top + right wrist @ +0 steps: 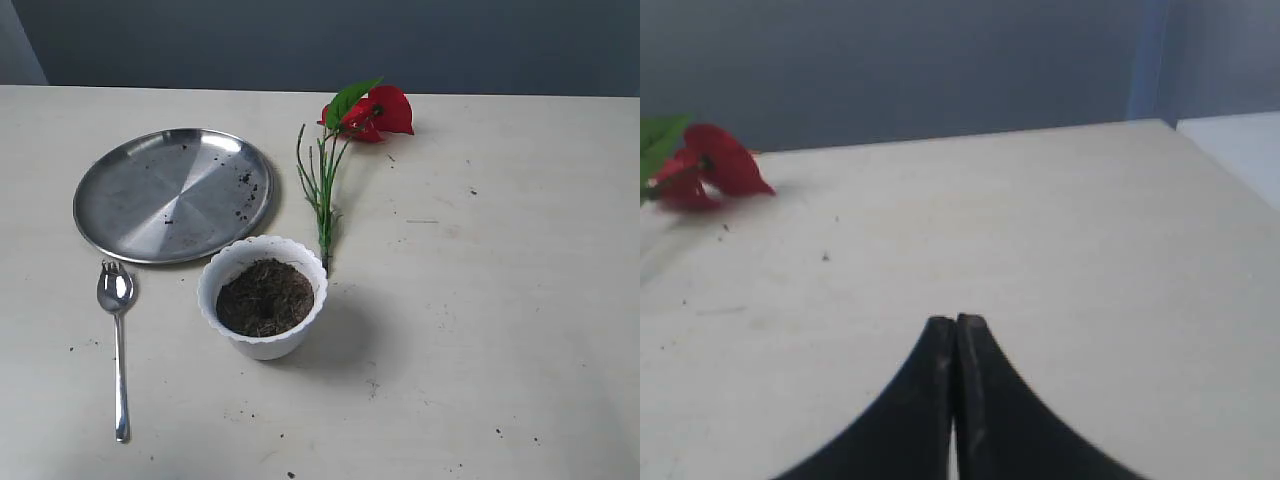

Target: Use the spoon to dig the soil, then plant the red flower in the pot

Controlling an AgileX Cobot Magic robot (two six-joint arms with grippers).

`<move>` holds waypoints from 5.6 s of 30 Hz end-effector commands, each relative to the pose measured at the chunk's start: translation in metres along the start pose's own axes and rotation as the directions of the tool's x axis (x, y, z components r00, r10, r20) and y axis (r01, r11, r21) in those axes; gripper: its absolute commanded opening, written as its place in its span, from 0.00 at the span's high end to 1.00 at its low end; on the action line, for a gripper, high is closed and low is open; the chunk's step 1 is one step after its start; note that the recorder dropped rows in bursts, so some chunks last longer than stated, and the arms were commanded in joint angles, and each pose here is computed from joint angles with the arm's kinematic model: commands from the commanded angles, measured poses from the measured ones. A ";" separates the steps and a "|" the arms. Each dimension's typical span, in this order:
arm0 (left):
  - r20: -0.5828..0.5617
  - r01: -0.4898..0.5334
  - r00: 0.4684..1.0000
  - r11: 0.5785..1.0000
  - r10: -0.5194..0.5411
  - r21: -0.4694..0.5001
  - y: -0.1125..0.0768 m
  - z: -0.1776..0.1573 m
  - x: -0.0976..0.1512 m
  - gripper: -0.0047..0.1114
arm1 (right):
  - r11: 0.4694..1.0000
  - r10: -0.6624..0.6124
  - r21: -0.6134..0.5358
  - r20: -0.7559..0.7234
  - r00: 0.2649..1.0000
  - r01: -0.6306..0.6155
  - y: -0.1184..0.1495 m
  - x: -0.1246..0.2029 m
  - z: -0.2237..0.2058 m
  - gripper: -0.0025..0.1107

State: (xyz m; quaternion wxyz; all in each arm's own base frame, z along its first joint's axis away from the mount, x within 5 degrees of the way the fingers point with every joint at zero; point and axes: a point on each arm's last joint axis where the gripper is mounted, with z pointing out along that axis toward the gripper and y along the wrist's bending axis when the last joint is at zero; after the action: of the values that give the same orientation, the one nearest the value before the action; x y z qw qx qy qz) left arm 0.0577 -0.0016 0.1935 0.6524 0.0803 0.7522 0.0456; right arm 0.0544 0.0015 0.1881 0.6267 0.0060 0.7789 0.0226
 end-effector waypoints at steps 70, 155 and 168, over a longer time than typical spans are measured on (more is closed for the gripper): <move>0.009 0.004 1.000 1.000 -0.004 0.000 0.000 0.000 0.000 0.96 | 0.473 -0.652 -0.881 -0.330 0.683 0.027 0.368 -0.122 0.190 0.98; 0.007 0.004 1.000 1.000 -0.004 0.000 0.000 0.000 0.000 0.96 | 0.470 -0.880 -0.823 -0.406 0.247 0.321 0.465 0.052 0.105 0.98; 0.007 0.004 1.000 1.000 -0.004 0.000 0.000 0.000 0.000 0.96 | 0.446 -0.877 -0.800 -0.301 0.375 0.402 0.463 -0.005 0.102 0.98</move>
State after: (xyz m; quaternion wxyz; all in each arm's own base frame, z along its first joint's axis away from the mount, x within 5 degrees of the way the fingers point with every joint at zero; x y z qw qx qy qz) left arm 0.0577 -0.0016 0.1935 0.6524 0.0803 0.7522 0.0456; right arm 0.1419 0.4689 0.1795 0.1811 -0.5289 0.8291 0.0081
